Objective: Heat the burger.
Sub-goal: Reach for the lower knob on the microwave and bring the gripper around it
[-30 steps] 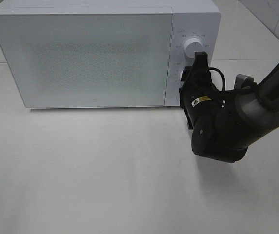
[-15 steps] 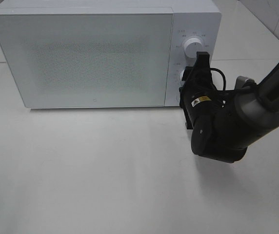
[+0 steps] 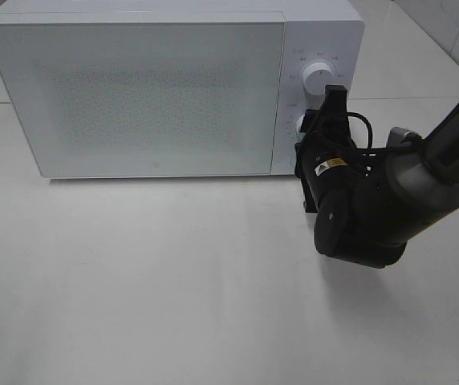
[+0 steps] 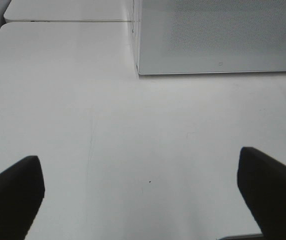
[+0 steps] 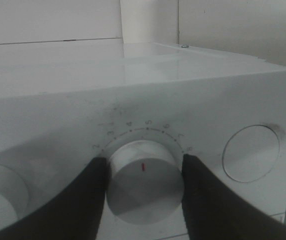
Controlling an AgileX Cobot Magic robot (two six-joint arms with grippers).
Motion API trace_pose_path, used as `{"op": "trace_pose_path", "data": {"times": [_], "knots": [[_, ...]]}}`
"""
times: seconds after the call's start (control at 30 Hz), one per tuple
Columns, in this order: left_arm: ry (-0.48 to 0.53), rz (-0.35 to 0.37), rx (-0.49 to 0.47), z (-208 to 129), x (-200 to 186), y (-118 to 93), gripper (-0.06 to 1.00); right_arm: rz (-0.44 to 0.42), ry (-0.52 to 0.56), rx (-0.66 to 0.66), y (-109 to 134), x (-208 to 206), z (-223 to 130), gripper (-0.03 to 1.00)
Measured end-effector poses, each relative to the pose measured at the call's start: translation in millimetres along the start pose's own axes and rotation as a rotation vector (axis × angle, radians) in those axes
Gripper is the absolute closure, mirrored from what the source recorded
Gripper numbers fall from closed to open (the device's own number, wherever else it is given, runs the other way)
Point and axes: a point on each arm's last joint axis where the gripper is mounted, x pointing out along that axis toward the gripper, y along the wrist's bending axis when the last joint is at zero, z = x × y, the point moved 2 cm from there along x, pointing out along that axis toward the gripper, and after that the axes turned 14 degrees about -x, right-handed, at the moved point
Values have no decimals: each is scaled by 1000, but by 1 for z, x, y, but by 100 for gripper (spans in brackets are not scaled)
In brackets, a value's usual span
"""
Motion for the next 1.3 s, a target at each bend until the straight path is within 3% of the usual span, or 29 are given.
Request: {"op": "trace_pose_path", "data": {"times": [0.57, 0.67, 0.87, 1.3], "knots": [[0, 0, 0, 0, 0, 0, -5, -5, -13, -7, 0, 1, 1, 52], [0, 0, 0, 0, 0, 0, -5, -14, -21, -1, 0, 1, 1, 47], [0, 0, 0, 0, 0, 0, -5, -44, -28, -8, -4, 0, 2, 28], [0, 0, 0, 0, 0, 0, -5, -39, -12, -72, -5, -3, 0, 22]]}}
